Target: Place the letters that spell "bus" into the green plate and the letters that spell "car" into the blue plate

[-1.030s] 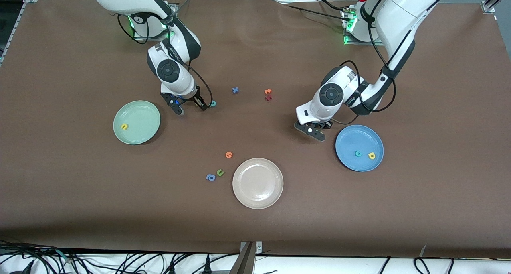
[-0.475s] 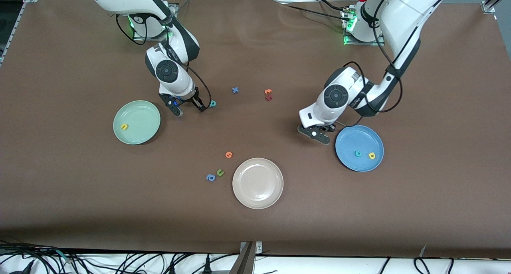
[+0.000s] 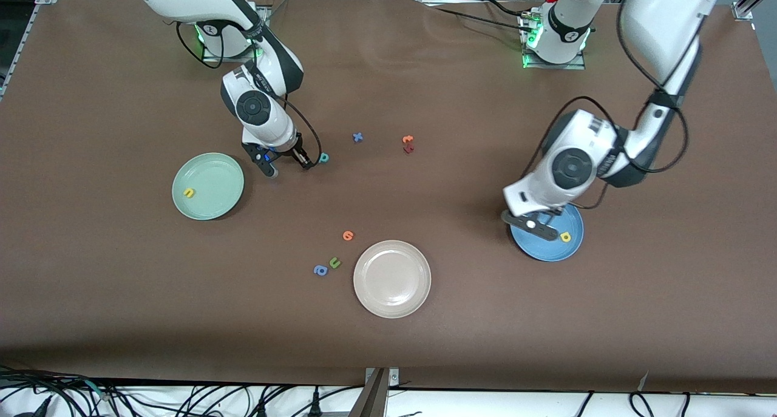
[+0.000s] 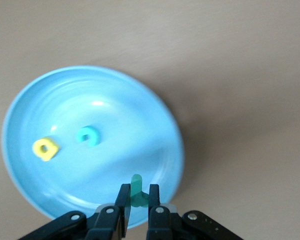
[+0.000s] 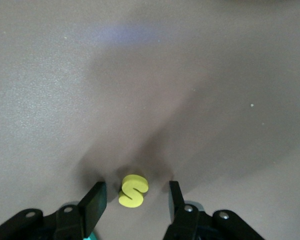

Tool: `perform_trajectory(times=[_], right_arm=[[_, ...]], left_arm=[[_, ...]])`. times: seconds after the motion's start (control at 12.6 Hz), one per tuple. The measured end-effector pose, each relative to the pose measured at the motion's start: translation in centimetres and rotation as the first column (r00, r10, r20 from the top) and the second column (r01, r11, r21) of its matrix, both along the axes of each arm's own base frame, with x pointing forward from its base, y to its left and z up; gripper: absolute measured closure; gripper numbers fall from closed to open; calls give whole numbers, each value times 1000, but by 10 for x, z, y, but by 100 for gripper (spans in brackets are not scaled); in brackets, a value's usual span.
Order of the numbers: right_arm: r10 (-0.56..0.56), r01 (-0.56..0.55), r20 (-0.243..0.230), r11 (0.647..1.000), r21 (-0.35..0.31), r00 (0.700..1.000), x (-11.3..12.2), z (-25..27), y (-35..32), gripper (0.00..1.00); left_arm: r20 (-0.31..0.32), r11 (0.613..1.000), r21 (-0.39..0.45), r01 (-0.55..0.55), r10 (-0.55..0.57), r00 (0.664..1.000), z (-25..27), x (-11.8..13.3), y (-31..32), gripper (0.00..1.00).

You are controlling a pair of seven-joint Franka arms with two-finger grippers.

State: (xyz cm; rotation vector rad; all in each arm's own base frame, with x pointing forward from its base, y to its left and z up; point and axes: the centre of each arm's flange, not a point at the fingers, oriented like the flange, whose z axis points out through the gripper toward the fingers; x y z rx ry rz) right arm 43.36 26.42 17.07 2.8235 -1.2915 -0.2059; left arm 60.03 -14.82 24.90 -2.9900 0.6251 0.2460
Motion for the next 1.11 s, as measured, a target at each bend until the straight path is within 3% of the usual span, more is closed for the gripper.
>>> perform_trajectory(times=[0.16, 0.24, 0.48, 0.63, 0.71, 0.95, 1.11], right_arm=[[-1, 1, 8, 1000, 5, 1000, 0, 0, 0, 60], [-1, 1, 13, 1000, 9, 1000, 0, 0, 0, 61], [-2, 1, 30, 1000, 16, 1000, -4, 0, -1, 62], [0, -1, 34, 1000, 14, 999, -5, 4, -2, 76], [1, -1, 35, 1000, 15, 999, -6, 4, -3, 77], [3, -3, 36, 1000, 15, 999, -6, 4, -3, 78], [31, -32, 34, 999, 6, 999, -3, 10, -3, 78]], left_arm=[[-10, 1000, -3, -11, 11, 1000, -5, 2, 13, 76], [-10, 1000, -5, -6, 6, 1000, -5, 2, 10, 67], [20, 1000, -20, -18, 19, 1000, 14, 5, 0, 34], [37, 996, -51, -75, 77, 996, 57, 11, 0, 11], [34, 994, -44, -96, 97, 995, 86, 14, 2, 1], [34, 987, -5, -158, 158, 987, 177, 28, 17, 0], [7, 973, -54, -224, 224, 974, 229, 33, 35, 0]])
